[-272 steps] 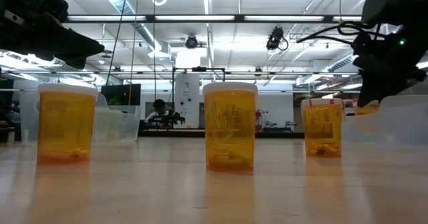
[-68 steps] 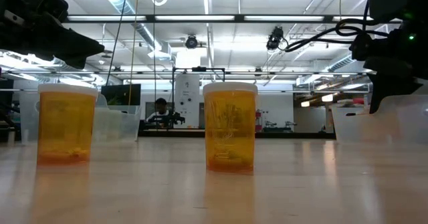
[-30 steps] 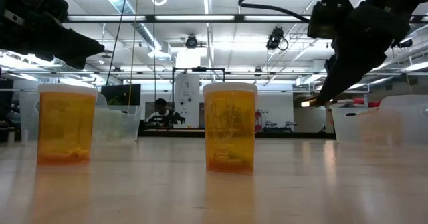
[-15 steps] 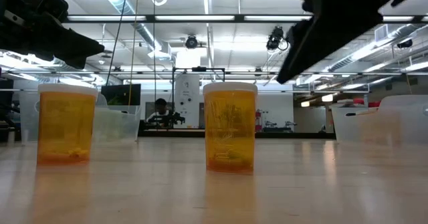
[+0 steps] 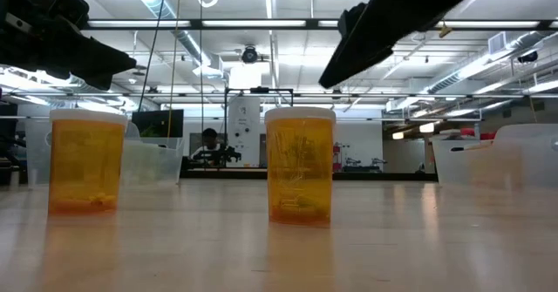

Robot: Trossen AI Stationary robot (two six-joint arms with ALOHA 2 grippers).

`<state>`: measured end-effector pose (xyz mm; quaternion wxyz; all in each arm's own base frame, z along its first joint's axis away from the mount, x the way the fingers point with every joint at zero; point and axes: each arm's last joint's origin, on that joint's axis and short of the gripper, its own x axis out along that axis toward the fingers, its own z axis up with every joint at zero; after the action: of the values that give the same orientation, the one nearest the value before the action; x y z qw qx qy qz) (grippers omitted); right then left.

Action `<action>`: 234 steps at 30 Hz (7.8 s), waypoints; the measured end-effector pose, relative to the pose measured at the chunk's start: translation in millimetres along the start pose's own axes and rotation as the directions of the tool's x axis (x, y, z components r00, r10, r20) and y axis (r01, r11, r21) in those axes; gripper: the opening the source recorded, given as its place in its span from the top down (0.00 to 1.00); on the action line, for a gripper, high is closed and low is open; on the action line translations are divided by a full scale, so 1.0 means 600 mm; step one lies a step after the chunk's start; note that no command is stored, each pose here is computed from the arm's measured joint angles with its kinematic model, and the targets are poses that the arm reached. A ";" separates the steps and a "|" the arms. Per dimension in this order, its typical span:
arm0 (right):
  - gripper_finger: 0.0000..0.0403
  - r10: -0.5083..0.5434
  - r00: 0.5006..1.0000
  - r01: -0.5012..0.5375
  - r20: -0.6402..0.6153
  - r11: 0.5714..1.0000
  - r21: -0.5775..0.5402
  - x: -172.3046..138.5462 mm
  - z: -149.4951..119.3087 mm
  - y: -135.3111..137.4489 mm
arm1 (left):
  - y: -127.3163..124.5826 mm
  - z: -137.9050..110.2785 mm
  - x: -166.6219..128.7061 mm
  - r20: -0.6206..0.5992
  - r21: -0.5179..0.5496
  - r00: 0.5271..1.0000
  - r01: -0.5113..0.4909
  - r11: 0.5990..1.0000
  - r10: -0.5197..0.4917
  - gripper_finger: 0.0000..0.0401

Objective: Pick and place medicine bottles into bin by pill shape (circle, oval)
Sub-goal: Put the big orange pill bottle into the right transparent bin

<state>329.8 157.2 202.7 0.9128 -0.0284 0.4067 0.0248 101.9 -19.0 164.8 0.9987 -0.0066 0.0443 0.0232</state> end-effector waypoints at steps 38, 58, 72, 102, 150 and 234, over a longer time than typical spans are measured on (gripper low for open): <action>0.15 0.028 0.986 -0.047 -0.162 0.992 -0.114 0.110 0.056 0.035 | 0.000 -0.002 0.002 -0.013 0.005 1.000 0.000 1.000 0.000 0.78; 0.46 -0.011 0.971 -0.001 -0.239 0.999 -0.052 0.109 0.052 0.016 | -0.001 -0.003 0.003 -0.025 0.009 1.000 -0.001 1.000 0.001 0.78; 0.45 -0.186 0.940 0.178 -0.287 0.983 -0.053 0.027 0.049 -0.017 | -0.001 -0.003 0.003 -0.023 0.008 1.000 -0.001 1.000 0.001 0.77; 0.44 -0.203 0.881 0.407 -0.427 0.787 0.463 -0.191 -0.059 -0.159 | -0.001 -0.003 0.003 -0.025 0.009 1.000 -0.001 1.000 0.001 0.78; 0.44 -0.175 0.684 0.701 -0.708 0.424 0.573 -0.229 -0.239 -0.196 | -0.001 -0.003 0.003 -0.025 0.008 1.000 -0.001 1.000 0.001 0.77; 0.40 -0.305 0.815 0.580 -0.493 0.434 0.690 -0.220 -0.189 -0.128 | -0.001 -0.003 0.003 -0.025 0.008 1.000 -0.001 1.000 0.001 0.77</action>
<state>162.9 69.7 227.8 0.7199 0.2857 0.4788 -0.4134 103.4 -19.4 162.6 0.9981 -0.0026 0.0567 0.0236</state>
